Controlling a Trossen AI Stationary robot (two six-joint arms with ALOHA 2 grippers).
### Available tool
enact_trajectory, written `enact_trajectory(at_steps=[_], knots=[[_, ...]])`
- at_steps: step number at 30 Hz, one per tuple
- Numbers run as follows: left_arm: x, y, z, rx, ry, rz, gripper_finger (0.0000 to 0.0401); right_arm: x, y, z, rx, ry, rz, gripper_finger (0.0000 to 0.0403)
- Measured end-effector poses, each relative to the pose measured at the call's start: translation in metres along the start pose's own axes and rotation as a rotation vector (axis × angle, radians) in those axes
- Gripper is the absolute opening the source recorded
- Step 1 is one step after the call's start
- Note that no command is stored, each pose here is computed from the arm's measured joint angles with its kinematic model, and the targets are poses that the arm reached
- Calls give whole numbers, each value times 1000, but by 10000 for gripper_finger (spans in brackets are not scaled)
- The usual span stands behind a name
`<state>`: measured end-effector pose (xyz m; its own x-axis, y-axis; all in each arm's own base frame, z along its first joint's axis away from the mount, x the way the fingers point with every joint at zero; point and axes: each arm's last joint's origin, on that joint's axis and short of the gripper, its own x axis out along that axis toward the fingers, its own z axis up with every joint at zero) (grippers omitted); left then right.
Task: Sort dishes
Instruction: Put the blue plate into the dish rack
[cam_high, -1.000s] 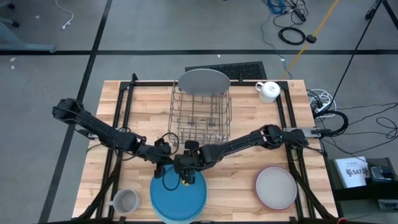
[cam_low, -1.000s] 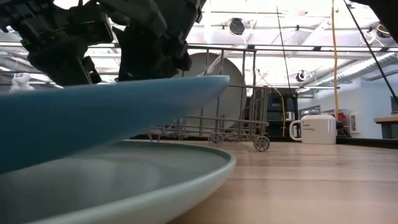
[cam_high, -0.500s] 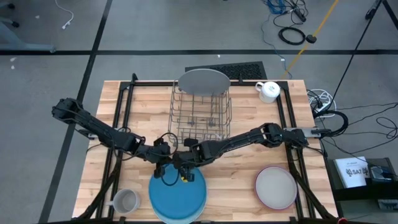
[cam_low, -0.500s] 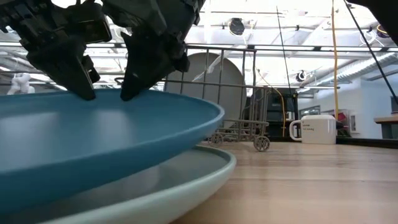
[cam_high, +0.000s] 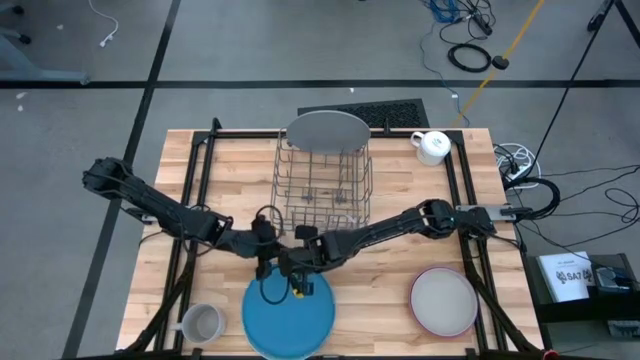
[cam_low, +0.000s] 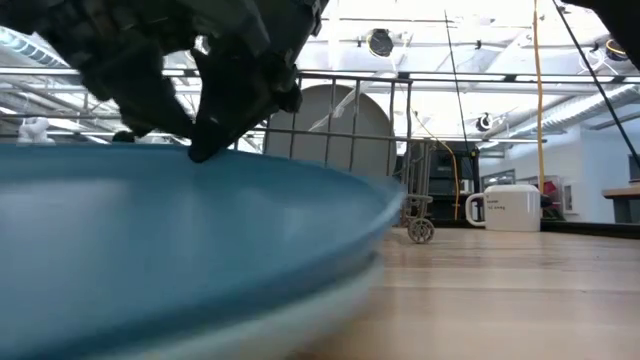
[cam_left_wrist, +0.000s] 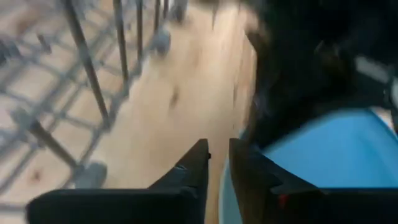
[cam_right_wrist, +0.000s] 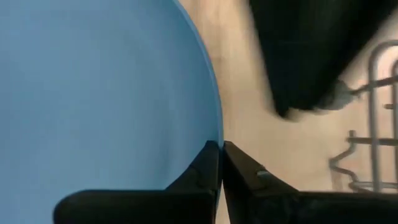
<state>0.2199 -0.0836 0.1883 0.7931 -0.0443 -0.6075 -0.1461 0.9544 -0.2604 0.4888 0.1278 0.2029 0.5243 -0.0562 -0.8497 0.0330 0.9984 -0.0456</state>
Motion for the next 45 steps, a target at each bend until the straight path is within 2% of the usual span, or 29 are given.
enact_trajectory(at_steps=[5,10,22,30,38,45], knots=[[-11,-2,8,-4,-54,-43,107,-1,4,-1,-11,-5,-25,0],[-28,-4,15,6,-109,-99,113,-7,8,-1,-33,-26,-62,1],[-70,-1,32,9,-279,-190,114,-66,9,14,-103,-183,-253,1],[-98,0,47,9,-468,-272,114,-106,7,20,-131,-278,-416,1],[-110,2,50,21,-536,-290,114,-145,3,24,-143,-362,-545,1],[-118,0,56,6,-612,-324,114,-166,1,30,-184,-422,-636,1]])
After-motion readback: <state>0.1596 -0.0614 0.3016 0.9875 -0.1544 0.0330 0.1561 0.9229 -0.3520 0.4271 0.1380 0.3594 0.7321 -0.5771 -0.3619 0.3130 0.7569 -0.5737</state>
